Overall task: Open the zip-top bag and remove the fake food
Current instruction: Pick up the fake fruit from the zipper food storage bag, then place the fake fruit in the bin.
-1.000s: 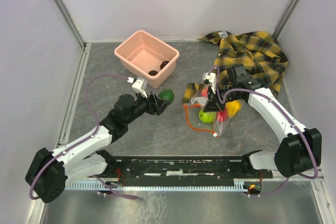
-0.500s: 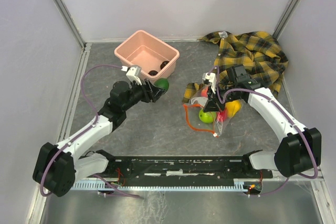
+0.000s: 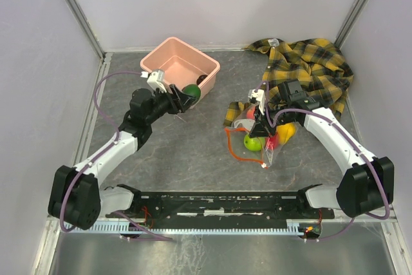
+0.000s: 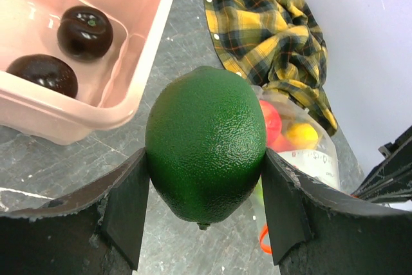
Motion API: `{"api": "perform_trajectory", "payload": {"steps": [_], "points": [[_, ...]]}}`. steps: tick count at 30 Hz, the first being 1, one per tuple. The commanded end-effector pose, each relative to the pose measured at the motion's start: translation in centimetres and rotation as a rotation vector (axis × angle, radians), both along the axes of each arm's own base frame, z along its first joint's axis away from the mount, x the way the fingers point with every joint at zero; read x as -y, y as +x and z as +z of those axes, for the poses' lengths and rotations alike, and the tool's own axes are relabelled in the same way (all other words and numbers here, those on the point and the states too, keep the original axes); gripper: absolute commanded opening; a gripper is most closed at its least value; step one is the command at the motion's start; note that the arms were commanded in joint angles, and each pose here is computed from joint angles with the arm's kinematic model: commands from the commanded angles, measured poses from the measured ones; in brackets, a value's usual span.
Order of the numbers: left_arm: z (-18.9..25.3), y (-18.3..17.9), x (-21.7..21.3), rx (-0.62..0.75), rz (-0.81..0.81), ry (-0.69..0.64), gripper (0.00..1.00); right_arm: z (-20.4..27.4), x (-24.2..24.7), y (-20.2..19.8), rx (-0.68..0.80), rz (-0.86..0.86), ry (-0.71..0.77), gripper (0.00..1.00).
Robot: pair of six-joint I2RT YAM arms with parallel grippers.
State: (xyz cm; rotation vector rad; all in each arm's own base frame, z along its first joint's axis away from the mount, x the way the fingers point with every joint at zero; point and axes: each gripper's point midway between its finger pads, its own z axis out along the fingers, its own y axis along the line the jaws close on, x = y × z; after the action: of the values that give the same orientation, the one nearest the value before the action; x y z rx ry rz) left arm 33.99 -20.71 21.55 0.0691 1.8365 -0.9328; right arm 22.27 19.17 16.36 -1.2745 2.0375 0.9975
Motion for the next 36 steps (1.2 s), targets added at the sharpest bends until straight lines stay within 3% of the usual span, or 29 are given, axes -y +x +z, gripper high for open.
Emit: {"api": "perform_trajectory", "payload": {"steps": [1,30,34,36], "points": [[4.3,1.6,0.2,0.089,0.005,-0.075,0.36,1.3,-0.5,0.7,0.051,0.019,0.026,0.02],[2.9,10.5,-3.6,0.02,0.25,0.039,0.4,1.3,-0.6,0.7,0.044,0.022,0.03,0.02],[3.3,11.8,-4.1,0.037,0.282,0.08,0.44,1.3,-0.6,0.7,0.045,0.021,0.032,0.02],[3.2,12.4,-4.6,0.041,0.311,0.1,0.52,1.3,-0.6,0.7,0.046,0.022,0.031,0.02]]}}
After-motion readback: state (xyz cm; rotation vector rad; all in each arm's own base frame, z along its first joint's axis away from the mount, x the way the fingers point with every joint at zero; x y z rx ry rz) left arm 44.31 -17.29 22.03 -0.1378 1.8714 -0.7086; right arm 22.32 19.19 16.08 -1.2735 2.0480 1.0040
